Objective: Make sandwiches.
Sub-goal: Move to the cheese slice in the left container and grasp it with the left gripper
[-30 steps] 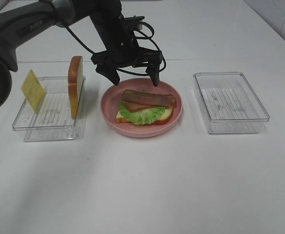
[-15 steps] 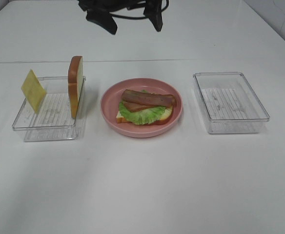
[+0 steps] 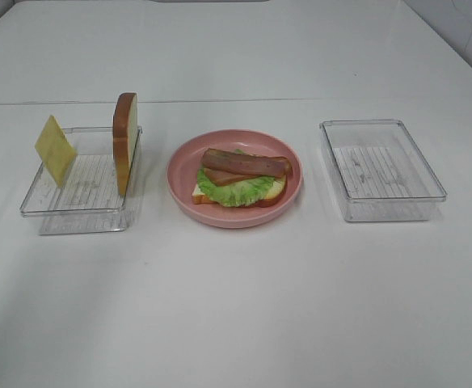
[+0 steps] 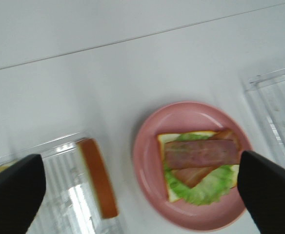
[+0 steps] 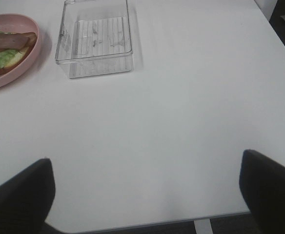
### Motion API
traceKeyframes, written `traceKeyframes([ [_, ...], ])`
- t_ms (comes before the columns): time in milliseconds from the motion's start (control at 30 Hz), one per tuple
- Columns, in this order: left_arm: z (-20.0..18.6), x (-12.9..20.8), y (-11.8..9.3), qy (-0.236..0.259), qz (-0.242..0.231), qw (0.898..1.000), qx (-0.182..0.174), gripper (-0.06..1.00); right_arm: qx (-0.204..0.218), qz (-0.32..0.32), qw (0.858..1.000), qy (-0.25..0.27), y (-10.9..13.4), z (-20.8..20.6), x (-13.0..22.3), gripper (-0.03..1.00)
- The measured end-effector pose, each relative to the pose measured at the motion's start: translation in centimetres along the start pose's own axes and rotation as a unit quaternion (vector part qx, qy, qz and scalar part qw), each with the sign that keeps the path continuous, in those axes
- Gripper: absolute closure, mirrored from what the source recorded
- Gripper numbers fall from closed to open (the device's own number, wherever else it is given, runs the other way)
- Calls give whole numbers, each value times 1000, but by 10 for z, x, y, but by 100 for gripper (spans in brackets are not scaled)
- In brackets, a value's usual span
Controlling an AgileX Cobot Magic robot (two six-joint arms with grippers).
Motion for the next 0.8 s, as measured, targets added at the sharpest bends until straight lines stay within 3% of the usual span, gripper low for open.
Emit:
traceKeyframes([
  [33, -2, 0, 10, 1, -4, 1000, -13, -5, 0, 0, 1000, 0, 0, 0, 0, -1],
  [67, -5, 1, 36, 4, -8, 999, -47, -5, 0, 0, 1000, 0, 0, 0, 0, -1],
  [100, -5, 1, 36, 4, -8, 999, -47, -5, 0, 0, 1000, 0, 0, 0, 0, -1],
  [133, -5, 2, 59, 11, 0, 997, -80, -5, 0, 0, 1000, 0, 0, 0, 0, -1],
  [167, -5, 2, 59, 11, 0, 997, -80, -5, 0, 0, 1000, 0, 0, 0, 0, -1],
  [233, 1, 6, 86, 24, 1, 993, -115, -5, 0, 0, 1000, 0, 0, 0, 0, -1],
  [367, 9, 11, 102, 42, -11, 991, -129, -5, 0, 0, 1000, 0, 0, 0, 0, -1],
  [567, 34, 17, 134, 74, -67, 986, -133, -4, 0, 0, 1000, 0, 0, 0, 0, -1],
  [800, 76, 32, 149, 119, -79, 980, -140, -1, 0, 0, 1000, 0, 0, 0, 0, -1],
])
Point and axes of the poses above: a point on each arm's last joint axis where the gripper is mounted, z pointing out along that axis toward the gripper, y along the wrist's bending axis when the last joint is at zero, x = y × z, the point moved 6 cm from there along z, pointing out along that axis toward the gripper, and after that the axes turned 13 degrees about -z, right-handed, at the moved point
